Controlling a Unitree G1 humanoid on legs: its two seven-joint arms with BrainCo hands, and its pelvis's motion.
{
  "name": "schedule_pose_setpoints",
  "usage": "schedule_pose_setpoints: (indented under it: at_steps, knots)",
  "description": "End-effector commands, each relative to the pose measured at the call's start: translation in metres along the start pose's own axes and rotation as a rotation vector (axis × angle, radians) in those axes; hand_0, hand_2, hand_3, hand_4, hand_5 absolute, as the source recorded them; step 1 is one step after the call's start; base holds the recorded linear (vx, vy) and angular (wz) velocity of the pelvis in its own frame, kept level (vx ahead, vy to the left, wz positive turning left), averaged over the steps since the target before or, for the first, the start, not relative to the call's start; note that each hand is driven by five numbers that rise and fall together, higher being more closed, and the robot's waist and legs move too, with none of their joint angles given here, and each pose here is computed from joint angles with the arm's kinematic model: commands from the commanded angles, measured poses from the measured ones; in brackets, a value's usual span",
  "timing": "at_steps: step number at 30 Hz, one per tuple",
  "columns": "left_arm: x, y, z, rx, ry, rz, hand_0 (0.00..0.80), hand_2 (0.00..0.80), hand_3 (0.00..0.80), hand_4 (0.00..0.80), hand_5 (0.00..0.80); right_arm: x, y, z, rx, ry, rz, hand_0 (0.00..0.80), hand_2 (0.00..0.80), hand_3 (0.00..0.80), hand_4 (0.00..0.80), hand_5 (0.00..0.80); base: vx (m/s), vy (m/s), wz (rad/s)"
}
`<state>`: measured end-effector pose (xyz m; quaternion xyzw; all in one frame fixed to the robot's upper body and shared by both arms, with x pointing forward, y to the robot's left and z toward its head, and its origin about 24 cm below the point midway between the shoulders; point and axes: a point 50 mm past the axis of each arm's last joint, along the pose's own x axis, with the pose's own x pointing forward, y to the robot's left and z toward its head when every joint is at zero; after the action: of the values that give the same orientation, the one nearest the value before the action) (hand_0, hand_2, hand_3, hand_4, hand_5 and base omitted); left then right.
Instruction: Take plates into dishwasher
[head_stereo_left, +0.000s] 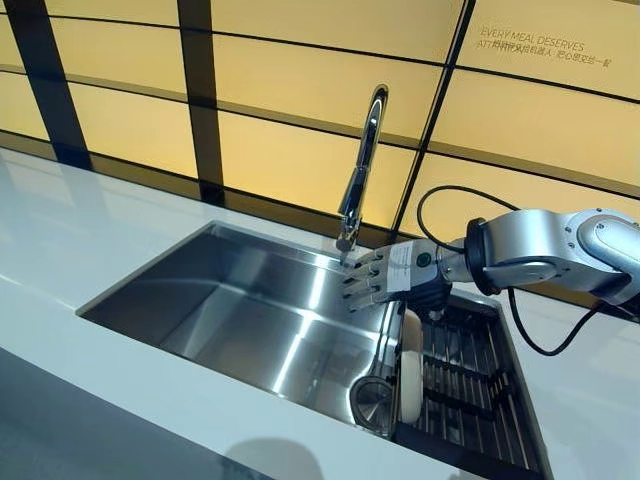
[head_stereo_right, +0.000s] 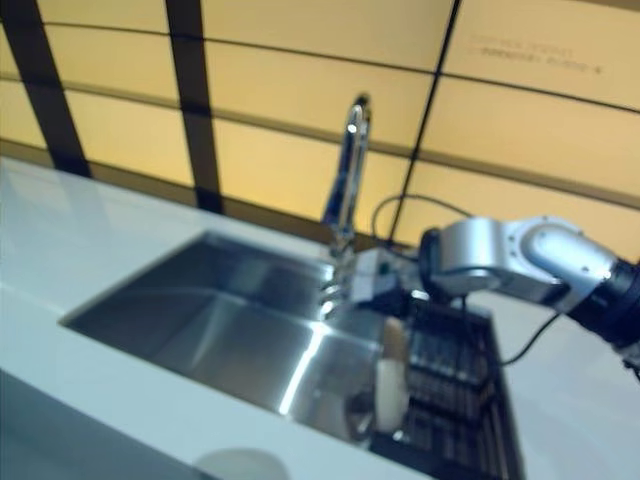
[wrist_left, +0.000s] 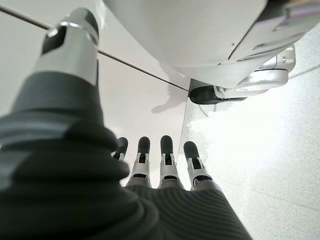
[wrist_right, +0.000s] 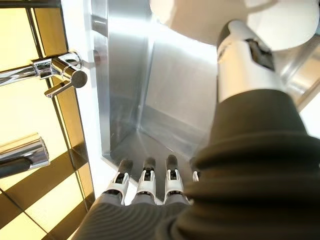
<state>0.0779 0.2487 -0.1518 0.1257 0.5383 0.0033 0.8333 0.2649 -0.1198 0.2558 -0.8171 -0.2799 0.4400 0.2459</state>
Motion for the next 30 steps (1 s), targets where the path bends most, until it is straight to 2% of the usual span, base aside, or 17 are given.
schedule_pose_setpoints:
  at_steps: [1,30]
  knots:
    - [0.005,0.018,0.028,0.003,-0.085,0.042,0.0,0.0,0.0,0.0,0.0,-0.015,0.011,-0.011,0.026,0.071,0.067,0.0,0.0,0.0,0.0,0.0,0.0,0.0,0.0]
    - [0.004,0.025,0.027,-0.011,-0.095,0.059,0.0,0.0,0.0,0.0,0.0,-0.016,0.049,-0.002,0.137,0.044,0.071,0.0,0.0,0.0,0.0,0.0,0.0,0.0,0.0]
